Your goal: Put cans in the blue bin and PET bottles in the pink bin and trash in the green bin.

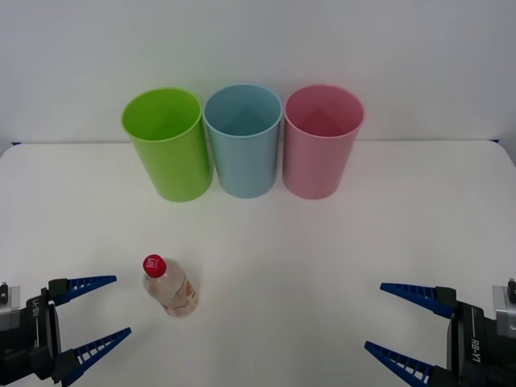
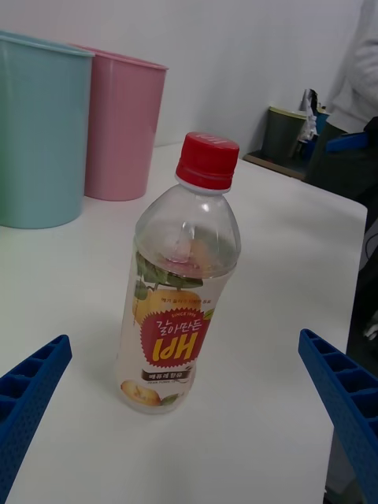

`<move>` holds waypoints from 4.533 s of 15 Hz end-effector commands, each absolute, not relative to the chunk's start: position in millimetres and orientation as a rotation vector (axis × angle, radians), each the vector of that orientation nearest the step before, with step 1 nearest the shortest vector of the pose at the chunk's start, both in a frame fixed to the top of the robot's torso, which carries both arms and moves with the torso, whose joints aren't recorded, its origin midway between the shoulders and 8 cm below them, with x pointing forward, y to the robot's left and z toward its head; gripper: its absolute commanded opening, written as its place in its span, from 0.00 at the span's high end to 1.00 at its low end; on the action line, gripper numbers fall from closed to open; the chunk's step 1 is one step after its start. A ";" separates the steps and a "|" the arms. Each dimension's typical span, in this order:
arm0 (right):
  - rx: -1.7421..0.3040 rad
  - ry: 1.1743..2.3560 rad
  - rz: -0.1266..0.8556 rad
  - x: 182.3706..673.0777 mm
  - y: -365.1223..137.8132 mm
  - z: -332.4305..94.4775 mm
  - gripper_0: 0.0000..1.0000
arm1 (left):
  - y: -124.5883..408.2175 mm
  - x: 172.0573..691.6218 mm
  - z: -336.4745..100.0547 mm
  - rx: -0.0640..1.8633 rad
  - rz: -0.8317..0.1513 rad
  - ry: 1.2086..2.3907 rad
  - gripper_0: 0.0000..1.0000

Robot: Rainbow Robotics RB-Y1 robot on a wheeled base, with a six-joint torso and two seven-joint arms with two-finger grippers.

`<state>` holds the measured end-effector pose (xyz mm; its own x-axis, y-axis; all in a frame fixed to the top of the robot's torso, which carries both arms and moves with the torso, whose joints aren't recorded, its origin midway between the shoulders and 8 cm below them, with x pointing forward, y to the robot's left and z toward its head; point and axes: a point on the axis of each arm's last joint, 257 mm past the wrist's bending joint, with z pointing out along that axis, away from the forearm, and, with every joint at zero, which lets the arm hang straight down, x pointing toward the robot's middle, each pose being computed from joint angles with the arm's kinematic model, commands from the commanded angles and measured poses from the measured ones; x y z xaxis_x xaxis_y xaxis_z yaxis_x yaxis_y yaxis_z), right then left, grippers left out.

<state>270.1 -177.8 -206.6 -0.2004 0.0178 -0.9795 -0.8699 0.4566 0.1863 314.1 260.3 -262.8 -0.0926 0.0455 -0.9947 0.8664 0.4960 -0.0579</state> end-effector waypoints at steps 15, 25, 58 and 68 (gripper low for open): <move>-0.768 1.563 0.970 270.0 -177.8 -206.6 0.00 | 176.3 368.0 -281.7 0.930 -0.807 1.525 0.00; -0.768 1.563 0.970 270.0 -177.8 -206.6 0.00 | 172.8 381.2 -281.0 0.922 -0.783 1.536 0.68; -0.768 1.563 0.970 270.0 -177.8 -206.6 0.00 | 37.8 490.2 -56.9 0.868 -0.842 1.330 0.73; -0.768 1.563 0.970 270.0 -177.8 -206.6 0.00 | -27.9 542.6 8.9 0.838 -0.857 1.282 0.76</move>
